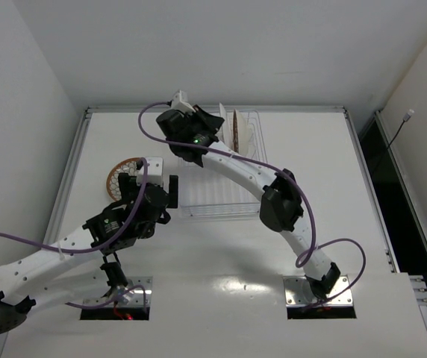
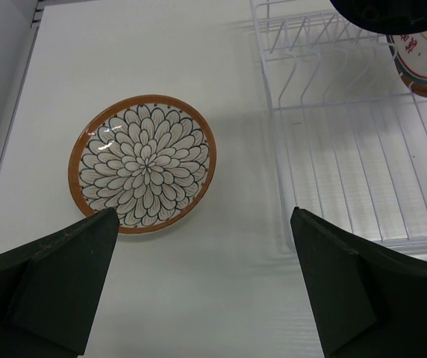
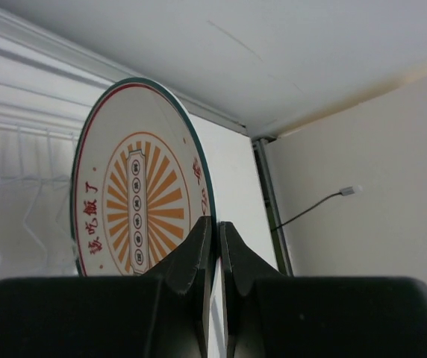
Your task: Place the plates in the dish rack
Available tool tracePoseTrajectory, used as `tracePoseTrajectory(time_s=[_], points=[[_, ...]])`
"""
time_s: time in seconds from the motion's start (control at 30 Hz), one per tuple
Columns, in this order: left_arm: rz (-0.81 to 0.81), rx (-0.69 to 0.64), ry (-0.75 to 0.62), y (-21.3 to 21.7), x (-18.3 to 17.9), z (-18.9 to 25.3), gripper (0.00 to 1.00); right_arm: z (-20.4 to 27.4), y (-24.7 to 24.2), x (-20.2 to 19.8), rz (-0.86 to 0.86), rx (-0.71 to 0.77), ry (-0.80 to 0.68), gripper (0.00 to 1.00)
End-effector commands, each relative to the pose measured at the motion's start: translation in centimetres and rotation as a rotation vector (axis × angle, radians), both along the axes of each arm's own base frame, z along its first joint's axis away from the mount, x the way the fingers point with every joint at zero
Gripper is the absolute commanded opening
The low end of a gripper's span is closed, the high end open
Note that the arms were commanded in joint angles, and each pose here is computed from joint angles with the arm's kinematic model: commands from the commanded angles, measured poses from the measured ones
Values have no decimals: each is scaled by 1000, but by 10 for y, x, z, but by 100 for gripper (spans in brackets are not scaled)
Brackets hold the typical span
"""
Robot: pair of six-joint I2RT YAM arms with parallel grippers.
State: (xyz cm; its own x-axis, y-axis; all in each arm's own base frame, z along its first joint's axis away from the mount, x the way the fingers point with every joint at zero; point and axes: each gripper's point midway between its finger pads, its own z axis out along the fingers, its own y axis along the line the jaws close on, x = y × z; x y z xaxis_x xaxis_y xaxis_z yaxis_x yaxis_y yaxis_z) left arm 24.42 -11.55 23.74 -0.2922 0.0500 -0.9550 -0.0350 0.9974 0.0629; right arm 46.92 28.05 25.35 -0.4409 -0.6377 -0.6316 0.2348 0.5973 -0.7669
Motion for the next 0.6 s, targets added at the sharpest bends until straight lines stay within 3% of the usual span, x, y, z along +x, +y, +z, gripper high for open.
tracePoseTrajectory(time_s=[0.0, 0.13, 0.27, 0.37, 0.47, 0.5, 0.57], points=[[10, -38, -31, 0, 3, 8, 100, -5, 5, 1, 33, 118, -2, 0], [10, -31, -26, 1, 3, 4, 100, -29, 8, 0, 67, 189, 75, 0], [26, -18, -28, 3, 4, 3, 100, -48, 16, -4, 119, 284, 169, 10], [37, 0, -22, 5, 4, 1, 100, -35, 9, -8, 118, 334, 168, 22], [56, 12, -20, 8, 4, -1, 100, -22, 6, -10, 134, 392, 173, 42], [56, 13, -20, 8, 4, -1, 100, -8, 4, -14, 145, 412, 162, 53], [66, 16, -25, 9, 4, 0, 100, 10, 1, -18, 162, 433, 145, 58]])
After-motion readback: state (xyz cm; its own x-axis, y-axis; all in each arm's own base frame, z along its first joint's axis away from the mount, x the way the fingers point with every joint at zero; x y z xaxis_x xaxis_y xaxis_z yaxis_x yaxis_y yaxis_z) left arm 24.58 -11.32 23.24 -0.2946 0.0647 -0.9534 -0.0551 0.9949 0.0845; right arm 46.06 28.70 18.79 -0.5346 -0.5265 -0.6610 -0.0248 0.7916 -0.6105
